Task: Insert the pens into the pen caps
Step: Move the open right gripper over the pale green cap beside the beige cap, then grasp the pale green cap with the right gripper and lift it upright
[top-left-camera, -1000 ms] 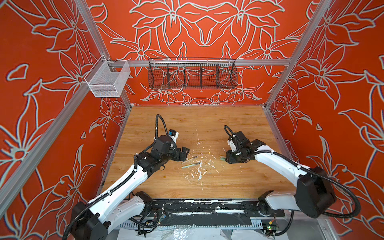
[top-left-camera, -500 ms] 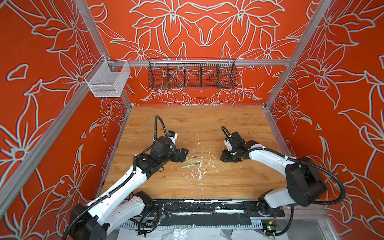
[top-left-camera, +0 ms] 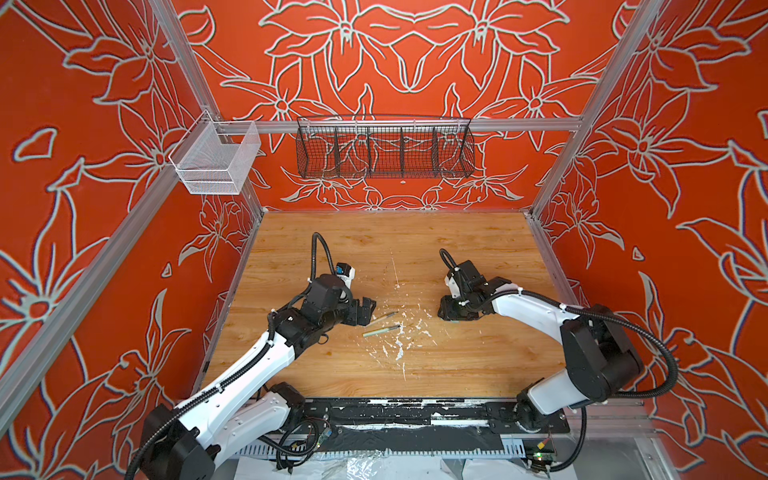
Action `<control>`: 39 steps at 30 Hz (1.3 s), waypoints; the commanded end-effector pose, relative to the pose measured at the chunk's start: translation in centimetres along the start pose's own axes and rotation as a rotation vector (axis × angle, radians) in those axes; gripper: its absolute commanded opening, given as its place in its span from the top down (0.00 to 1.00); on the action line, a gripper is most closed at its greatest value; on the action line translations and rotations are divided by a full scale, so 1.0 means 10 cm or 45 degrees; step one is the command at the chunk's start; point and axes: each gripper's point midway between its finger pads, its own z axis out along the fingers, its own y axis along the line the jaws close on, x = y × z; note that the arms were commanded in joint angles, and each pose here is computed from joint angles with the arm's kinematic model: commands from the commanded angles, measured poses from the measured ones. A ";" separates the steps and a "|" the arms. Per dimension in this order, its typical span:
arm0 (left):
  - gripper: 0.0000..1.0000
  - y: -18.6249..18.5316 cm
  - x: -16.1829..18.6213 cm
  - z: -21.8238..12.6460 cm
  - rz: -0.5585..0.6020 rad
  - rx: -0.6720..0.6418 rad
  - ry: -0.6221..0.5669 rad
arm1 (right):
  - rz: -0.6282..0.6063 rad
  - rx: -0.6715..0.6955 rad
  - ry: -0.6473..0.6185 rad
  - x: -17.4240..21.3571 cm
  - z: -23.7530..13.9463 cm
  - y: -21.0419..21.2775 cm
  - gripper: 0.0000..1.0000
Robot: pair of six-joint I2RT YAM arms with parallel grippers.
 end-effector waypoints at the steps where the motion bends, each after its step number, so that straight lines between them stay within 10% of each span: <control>1: 0.03 -0.03 -0.03 -0.01 0.007 0.013 0.002 | 0.016 -0.006 0.022 0.08 0.05 -0.01 0.51; 39: 0.03 -0.02 0.07 0.08 0.001 0.011 0.064 | -0.219 -0.067 0.300 0.59 0.29 0.47 0.51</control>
